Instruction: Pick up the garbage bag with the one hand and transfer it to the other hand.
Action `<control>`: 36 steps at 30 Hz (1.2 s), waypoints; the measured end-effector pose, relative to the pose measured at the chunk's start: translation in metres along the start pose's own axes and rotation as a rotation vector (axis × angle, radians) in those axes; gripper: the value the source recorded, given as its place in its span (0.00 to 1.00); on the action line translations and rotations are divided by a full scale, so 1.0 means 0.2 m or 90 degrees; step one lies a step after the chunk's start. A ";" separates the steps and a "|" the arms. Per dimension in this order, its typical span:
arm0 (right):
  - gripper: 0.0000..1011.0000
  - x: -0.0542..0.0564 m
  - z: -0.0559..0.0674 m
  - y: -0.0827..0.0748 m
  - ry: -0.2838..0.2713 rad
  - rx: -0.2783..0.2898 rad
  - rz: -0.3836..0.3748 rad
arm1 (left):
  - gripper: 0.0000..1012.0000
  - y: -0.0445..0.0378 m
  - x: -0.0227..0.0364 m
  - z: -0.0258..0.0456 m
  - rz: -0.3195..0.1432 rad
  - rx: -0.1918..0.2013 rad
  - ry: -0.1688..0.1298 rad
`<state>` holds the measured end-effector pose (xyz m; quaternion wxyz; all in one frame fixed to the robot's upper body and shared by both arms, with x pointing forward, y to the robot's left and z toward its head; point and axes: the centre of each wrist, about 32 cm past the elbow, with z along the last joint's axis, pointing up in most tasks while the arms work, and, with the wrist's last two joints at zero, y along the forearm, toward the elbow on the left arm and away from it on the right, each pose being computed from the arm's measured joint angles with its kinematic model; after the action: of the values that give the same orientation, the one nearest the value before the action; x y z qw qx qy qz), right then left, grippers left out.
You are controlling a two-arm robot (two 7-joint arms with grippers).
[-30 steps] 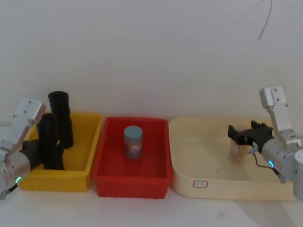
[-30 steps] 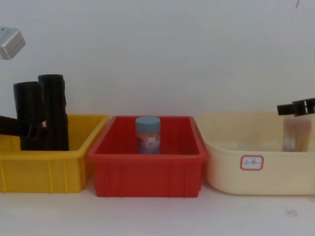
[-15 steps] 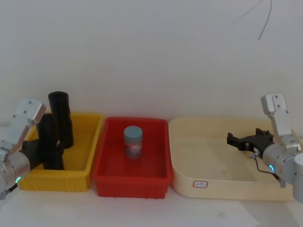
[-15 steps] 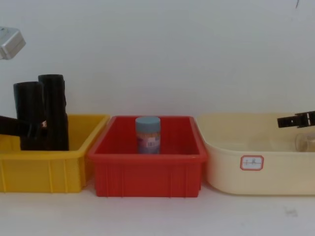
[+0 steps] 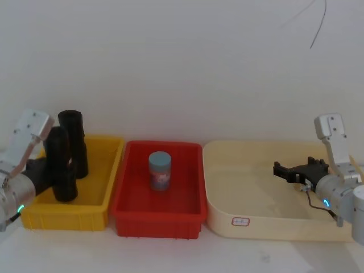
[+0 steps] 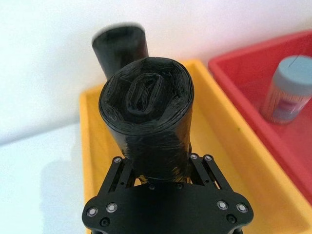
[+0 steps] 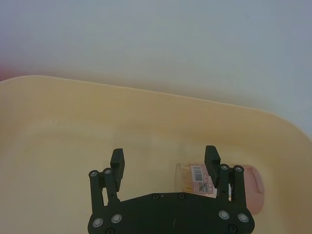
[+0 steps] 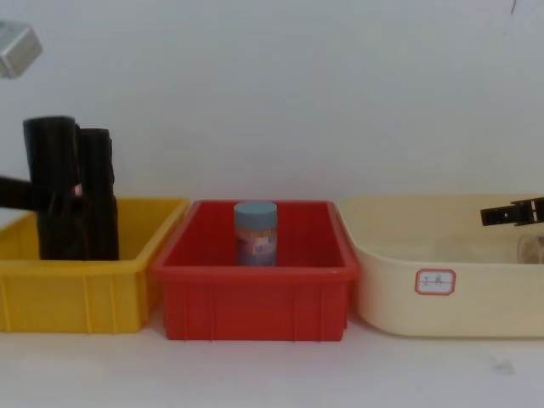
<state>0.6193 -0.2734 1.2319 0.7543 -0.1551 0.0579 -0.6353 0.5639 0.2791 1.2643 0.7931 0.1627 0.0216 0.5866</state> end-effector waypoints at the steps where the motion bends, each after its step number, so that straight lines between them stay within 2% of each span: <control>1: 0.99 0.00 0.00 0.00 0.000 0.000 0.000 | 0.41 0.003 0.002 0.008 -0.001 -0.005 -0.002; 3: 0.99 0.00 0.00 0.00 0.001 -0.001 0.000 | 0.41 0.008 0.007 0.026 -0.001 -0.014 -0.004; 5: 0.99 0.00 0.00 0.00 0.001 -0.001 0.000 | 0.41 0.020 0.019 0.059 -0.003 -0.032 -0.009; 6: 0.99 0.00 0.00 0.00 0.001 -0.002 0.000 | 0.41 0.030 0.028 0.087 -0.004 -0.044 -0.013; 8: 0.99 0.00 -0.01 0.00 0.002 -0.002 0.000 | 0.41 0.039 0.038 0.112 -0.006 -0.056 -0.016; 9: 0.99 0.00 -0.01 0.00 0.002 -0.002 0.000 | 0.41 0.049 0.049 0.138 -0.009 -0.067 -0.020; 10: 0.99 0.00 -0.01 0.00 0.002 -0.002 0.000 | 0.41 0.049 0.049 0.138 -0.009 -0.067 -0.020; 11: 0.99 0.00 -0.01 0.00 0.002 -0.002 0.000 | 0.41 0.060 0.062 0.167 -0.013 -0.080 -0.023; 12: 0.99 0.00 -0.01 0.00 0.002 -0.002 0.000 | 0.41 0.063 0.065 0.174 -0.016 -0.084 -0.024; 13: 0.99 0.00 -0.01 0.00 0.003 -0.002 0.001 | 0.41 0.073 0.079 0.200 -0.022 -0.096 -0.027; 18: 0.99 0.02 -0.01 0.00 0.008 0.005 0.016 | 0.41 0.099 0.122 0.263 -0.053 -0.127 -0.034; 19: 0.99 0.02 -0.01 0.00 0.008 0.005 0.016 | 0.41 0.099 0.122 0.263 -0.053 -0.127 -0.034; 21: 0.99 0.02 -0.01 -0.01 0.009 0.014 0.031 | 0.41 0.108 0.146 0.292 -0.076 -0.141 -0.039; 22: 0.99 0.02 -0.01 -0.01 0.009 0.014 0.031 | 0.41 0.108 0.146 0.292 -0.076 -0.141 -0.039; 26: 0.99 0.04 -0.01 -0.02 0.008 0.030 0.059 | 0.41 0.113 0.176 0.322 -0.113 -0.157 -0.044; 32: 0.99 0.05 0.00 -0.05 0.000 0.059 0.102 | 0.41 0.104 0.206 0.347 -0.168 -0.172 -0.048; 36: 0.99 0.06 0.00 -0.07 -0.008 0.077 0.133 | 0.41 0.090 0.219 0.351 -0.203 -0.179 -0.049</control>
<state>0.6092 -0.2866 1.2377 0.8247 -0.1062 0.0306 -0.5547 0.5768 0.3084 1.3427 0.8910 0.0671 -0.0655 0.4442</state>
